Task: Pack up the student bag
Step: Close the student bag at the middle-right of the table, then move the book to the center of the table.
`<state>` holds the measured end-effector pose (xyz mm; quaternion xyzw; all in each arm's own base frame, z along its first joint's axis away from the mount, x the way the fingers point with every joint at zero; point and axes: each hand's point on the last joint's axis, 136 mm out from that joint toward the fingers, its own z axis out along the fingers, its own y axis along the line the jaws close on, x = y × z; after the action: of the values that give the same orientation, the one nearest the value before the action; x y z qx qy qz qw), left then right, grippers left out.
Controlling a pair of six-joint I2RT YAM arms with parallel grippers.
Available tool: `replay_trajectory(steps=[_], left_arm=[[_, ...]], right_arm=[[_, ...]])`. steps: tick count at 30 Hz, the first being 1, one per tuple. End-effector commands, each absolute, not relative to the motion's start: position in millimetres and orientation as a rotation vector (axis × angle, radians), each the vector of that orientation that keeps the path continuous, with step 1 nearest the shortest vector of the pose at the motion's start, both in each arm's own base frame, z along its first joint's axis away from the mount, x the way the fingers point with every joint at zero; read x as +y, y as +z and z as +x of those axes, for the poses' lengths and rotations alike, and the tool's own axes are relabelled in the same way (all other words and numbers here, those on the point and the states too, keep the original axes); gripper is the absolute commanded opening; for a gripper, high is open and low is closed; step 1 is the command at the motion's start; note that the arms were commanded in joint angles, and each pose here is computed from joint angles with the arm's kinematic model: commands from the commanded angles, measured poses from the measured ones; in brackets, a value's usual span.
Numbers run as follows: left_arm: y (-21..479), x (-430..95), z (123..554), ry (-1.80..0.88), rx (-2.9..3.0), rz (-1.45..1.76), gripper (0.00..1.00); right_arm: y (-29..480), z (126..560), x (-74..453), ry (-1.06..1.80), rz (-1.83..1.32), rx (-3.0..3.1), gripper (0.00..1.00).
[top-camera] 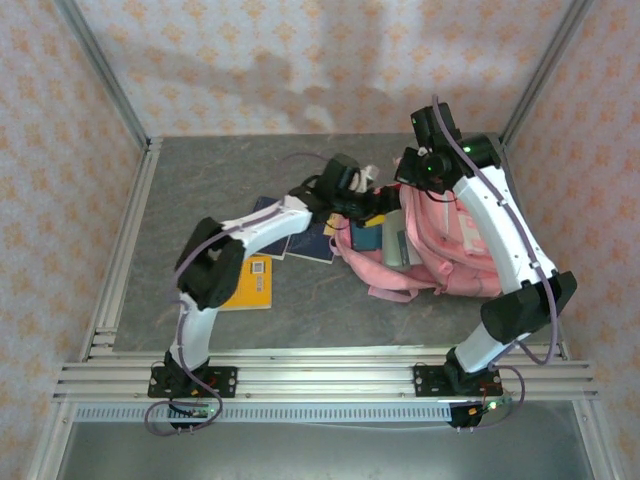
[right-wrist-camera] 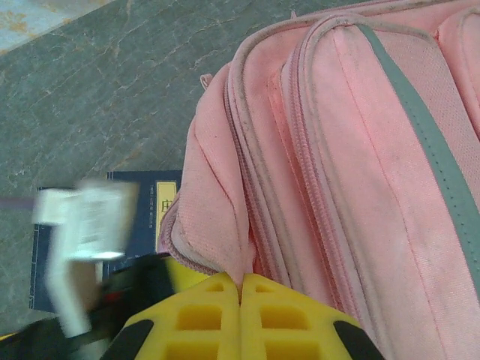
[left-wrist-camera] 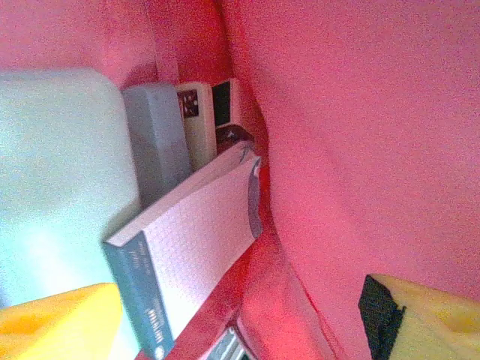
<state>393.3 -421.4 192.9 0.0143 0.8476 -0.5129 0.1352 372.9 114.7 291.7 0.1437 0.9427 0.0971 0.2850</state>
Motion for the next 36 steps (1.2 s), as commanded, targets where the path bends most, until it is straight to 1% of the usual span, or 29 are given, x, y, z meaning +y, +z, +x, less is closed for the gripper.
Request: replay_trajectory(steps=[1,4,8,9,10,11,12,13,14,15,17,22,24,26,28,32,36], left_arm=[[193.5,-382.8,378.1,-1.358,2.49,0.081,0.85],[203.5,-345.2,370.9,-1.236,2.491,0.068,0.84],[189.4,-275.9,369.2,-0.891,2.588,-0.039,0.83],[181.5,-254.5,369.4,-0.795,2.619,-0.093,0.83],[171.8,-234.2,368.1,-0.716,2.652,-0.151,0.83],[163.5,-215.9,367.7,-0.659,2.675,-0.213,0.82],[152.3,-193.2,365.2,-0.591,2.703,-0.297,0.82],[142.9,-174.4,362.0,-0.542,2.722,-0.374,0.82],[135.0,-154.2,358.2,-0.508,2.727,-0.461,0.82],[128.3,-135.8,351.8,-0.471,2.725,-0.54,0.82],[120.9,-97.3,339.3,-0.357,2.71,-0.673,0.83],[103.1,-2.4,301.8,0.033,2.673,-0.926,0.84],[87.3,28.2,285.1,0.102,2.661,-1.065,0.83],[71.8,44.4,273.2,0.108,2.66,-1.164,0.83],[60.4,47.4,268.9,0.094,2.684,-1.185,0.83],[31.2,33.4,267.0,0.007,2.775,-1.167,0.82],[7.2,10.2,267.2,-0.113,2.876,-1.126,0.75]], right_arm=[[304.7,377.7,106.1,0.248,0.4,2.438,0.0],[282.1,377.8,114.2,0.258,0.367,2.508,0.0],[241.0,371.3,124.3,0.137,0.321,2.641,0.0],[234.6,369.5,128.2,0.09,0.286,2.659,0.02],[229.6,368.7,131.5,0.046,0.251,2.667,0.06],[227.7,368.6,134.7,0.015,0.227,2.665,0.13],[228.5,369.7,138.0,-0.022,0.195,2.656,0.27],[230.1,370.1,142.1,-0.055,0.155,2.65,0.37],[233.8,371.2,148.4,-0.091,0.106,2.634,0.44],[235.1,371.2,158.8,-0.098,0.042,2.629,0.47],[234.2,368.7,186.6,-0.034,-0.073,2.634,0.48],[208.9,346.7,268.3,0.318,-0.298,2.732,0.47],[196.1,336.2,293.9,0.432,-0.362,2.777,0.43],[184.3,326.8,310.9,0.495,-0.404,2.822,0.4],[174.5,319.2,321.3,0.514,-0.439,2.859,0.38],[156.2,308.2,332.0,0.545,-0.462,2.902,0.36],[135.6,299.9,340.9,0.614,-0.431,2.954,0.36]])
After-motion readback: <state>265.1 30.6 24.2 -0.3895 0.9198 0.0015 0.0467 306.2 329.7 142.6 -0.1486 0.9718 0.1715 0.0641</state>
